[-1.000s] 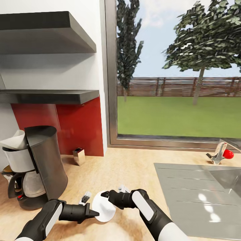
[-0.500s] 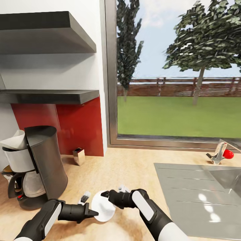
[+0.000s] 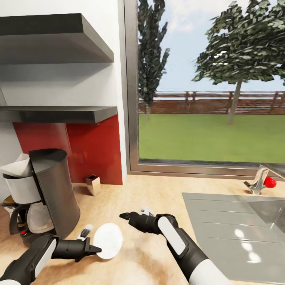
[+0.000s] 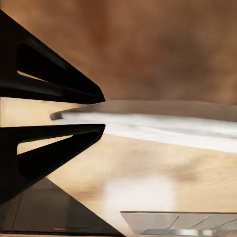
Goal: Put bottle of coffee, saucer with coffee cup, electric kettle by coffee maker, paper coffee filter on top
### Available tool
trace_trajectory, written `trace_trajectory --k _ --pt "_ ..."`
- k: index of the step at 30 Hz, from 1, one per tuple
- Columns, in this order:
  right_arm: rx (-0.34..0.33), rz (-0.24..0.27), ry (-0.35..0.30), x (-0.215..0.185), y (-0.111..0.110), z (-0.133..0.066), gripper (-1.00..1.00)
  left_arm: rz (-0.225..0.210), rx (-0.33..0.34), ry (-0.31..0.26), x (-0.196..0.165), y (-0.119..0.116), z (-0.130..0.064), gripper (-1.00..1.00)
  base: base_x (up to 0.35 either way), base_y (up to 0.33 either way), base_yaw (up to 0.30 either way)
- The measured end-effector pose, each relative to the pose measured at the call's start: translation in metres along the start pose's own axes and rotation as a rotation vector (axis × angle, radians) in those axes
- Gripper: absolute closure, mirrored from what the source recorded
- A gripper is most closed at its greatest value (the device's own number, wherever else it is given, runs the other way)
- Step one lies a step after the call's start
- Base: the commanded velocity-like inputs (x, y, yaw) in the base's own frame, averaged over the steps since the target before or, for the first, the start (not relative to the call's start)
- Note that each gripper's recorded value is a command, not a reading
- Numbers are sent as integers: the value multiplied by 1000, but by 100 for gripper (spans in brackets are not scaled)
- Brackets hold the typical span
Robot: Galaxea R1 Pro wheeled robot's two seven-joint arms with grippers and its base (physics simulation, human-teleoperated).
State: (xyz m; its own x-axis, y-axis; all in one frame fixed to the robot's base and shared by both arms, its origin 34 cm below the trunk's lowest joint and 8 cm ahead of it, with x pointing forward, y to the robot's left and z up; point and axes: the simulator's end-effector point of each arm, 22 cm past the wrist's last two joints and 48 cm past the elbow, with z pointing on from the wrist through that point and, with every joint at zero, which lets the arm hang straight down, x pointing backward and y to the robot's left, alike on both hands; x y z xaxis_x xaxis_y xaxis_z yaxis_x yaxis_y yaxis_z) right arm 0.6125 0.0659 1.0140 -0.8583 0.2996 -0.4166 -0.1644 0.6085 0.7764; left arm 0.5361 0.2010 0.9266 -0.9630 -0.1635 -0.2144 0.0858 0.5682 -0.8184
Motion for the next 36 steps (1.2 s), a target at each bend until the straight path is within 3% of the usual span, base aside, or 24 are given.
trace_trajectory --k 2,7,11,17,36 --pt "4 -10 -22 -9 -3 -5 -100 12 2 3 1 1 -2 100 0 0 0" --pt "25 -45 -152 -52 -21 -28 -100 13 31 1 0 -4 -5 100 0 0 0" --pt "35 -56 -189 -65 -29 -37 -100 14 39 1 0 -6 -5 100 0 0 0" --pt "39 -58 -199 -69 -32 -39 -100 16 42 5 1 -7 -2 100 -149 0 0" --pt "39 -61 -200 -69 -31 -39 -100 22 46 2 -1 -11 -3 100 -331 0 0"
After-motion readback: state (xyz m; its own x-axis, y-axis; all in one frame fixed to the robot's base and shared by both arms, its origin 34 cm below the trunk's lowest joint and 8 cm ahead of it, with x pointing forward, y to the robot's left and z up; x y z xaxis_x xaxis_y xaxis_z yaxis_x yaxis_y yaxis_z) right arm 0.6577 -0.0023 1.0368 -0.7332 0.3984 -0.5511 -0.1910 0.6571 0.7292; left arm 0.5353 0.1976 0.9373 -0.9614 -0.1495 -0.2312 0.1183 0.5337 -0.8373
